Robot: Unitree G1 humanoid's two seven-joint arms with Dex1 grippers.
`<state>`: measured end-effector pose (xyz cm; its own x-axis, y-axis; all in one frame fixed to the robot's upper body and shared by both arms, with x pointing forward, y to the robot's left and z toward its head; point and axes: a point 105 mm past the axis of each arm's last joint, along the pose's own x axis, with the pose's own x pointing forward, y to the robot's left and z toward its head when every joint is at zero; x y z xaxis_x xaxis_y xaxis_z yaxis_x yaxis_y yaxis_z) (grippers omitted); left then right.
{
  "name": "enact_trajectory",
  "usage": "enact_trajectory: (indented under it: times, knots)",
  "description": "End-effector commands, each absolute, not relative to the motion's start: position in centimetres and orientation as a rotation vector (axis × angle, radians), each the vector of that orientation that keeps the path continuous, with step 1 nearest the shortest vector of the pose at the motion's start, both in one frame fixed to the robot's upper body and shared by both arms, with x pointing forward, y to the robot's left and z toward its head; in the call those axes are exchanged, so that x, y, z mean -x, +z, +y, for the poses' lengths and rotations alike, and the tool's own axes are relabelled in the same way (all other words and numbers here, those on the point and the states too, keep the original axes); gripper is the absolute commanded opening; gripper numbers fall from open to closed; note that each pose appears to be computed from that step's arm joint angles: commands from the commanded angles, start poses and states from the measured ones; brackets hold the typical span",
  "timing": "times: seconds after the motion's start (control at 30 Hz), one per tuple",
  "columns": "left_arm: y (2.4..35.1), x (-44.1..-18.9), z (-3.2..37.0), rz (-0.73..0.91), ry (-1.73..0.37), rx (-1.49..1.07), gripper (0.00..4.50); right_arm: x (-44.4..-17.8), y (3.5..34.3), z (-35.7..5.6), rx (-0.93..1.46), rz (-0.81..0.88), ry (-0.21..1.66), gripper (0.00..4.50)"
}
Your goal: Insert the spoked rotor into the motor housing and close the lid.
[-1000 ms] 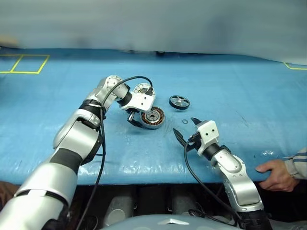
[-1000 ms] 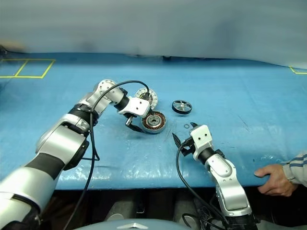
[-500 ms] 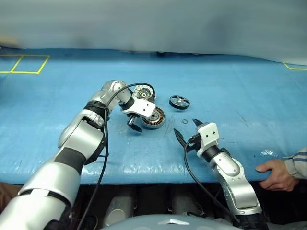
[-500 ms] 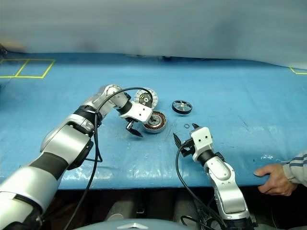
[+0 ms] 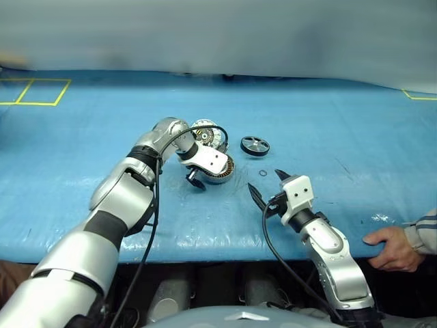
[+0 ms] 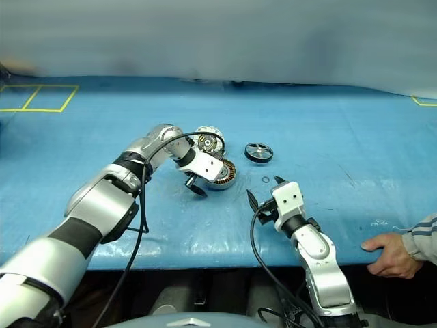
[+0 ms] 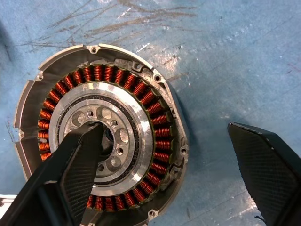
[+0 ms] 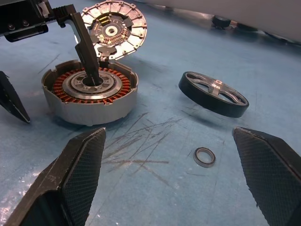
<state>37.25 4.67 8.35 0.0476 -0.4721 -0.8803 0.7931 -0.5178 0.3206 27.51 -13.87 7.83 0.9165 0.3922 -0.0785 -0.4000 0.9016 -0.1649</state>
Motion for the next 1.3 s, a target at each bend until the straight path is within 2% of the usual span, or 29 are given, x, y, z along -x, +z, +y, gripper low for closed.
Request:
enact_trajectory:
  times: [0.03, 0.07, 0.23, 0.7, 0.93, 1.3]
  knots:
    - [7.0, -37.0, 5.4, 0.422, -1.666, -1.404, 3.19, -27.3, 9.3, -14.0, 0.191, -0.013, 0.395, 4.50]
    - [6.9, -37.0, 5.5, 0.425, -1.660, -1.418, 2.91, -27.2, 9.3, -14.1, 0.191, -0.012, 0.393, 4.50]
    - [6.9, -37.1, 5.7, 0.414, -1.656, -1.420, 2.91, -27.2, 9.3, -14.2, 0.193, -0.009, 0.391, 4.50]
    - [8.5, -35.0, 4.8, 0.166, -1.857, -1.517, 2.91, -27.3, 8.8, -13.7, 0.195, 0.013, 0.432, 4.50]
    - [8.6, -34.1, 5.3, 0.160, -1.921, -1.526, 2.91, -27.4, 8.6, -13.5, 0.192, 0.018, 0.445, 4.50]
    - [8.0, -34.8, 5.6, 0.246, -1.828, -1.534, 2.91, -27.5, 8.5, -13.3, 0.193, 0.023, 0.460, 4.50]
